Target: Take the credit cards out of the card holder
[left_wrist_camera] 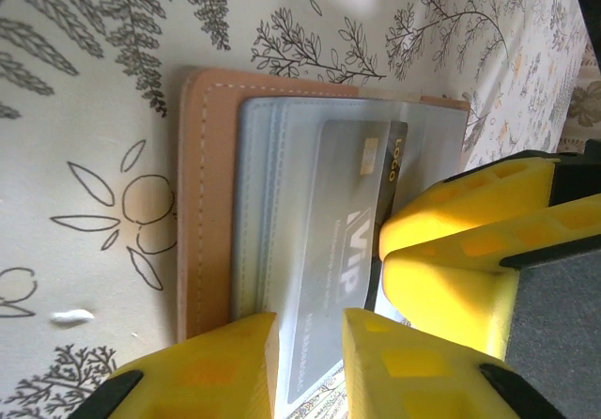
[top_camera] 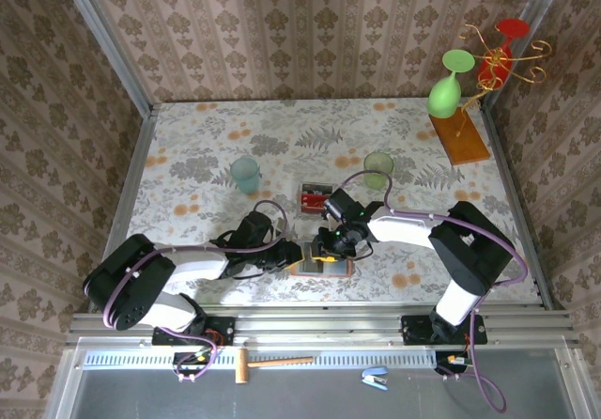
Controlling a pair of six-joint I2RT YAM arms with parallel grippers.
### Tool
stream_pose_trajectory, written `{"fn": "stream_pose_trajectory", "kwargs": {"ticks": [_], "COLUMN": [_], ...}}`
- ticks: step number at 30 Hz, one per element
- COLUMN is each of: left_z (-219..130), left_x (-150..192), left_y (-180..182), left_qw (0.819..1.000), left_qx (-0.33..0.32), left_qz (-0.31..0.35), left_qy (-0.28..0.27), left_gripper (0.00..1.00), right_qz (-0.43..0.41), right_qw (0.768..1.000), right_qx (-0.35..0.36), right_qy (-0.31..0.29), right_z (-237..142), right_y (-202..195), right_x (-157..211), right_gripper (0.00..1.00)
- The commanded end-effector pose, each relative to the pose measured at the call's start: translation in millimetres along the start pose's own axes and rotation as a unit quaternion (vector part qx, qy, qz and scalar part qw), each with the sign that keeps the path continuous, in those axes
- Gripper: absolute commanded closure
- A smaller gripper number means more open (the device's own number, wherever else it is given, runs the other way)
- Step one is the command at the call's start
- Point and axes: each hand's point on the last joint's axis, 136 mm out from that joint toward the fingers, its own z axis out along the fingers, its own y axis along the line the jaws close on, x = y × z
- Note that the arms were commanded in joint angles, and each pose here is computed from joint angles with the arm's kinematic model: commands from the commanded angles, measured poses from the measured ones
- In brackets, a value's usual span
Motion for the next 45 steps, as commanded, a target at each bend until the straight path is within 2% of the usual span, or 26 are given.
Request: {"fn": "stream_pose_trajectory", "kwargs": {"ticks": [1, 28, 45], "left_z": [0.4, 6.0, -1.7], "left_x": [1.8, 4.1, -9.7], "left_y": [6.5, 15.5, -20.1], "left_qw": [1.0, 1.0, 1.0], "left_qx": [-0.005, -0.008, 0.006], "left_qz": [0.001, -0.007, 0.023], "left_qy": [0.002, 0.01, 0.007], "left_gripper": [0.75, 0.75, 0.75], "right_qz": [-0.008, -0.028, -0.032], "right_qw": [1.0, 0.998, 0.998], "right_qx": [0.028, 0.049, 0.026], "right_qy": [-0.005, -0.01, -0.038], "right_z": [-4.5, -15.0, -36.7], "right_y": [-5.0, -5.9, 4.6], "right_x": [-0.7, -2.3, -4.5], "right_gripper": [0.71, 0.71, 0.71]}}
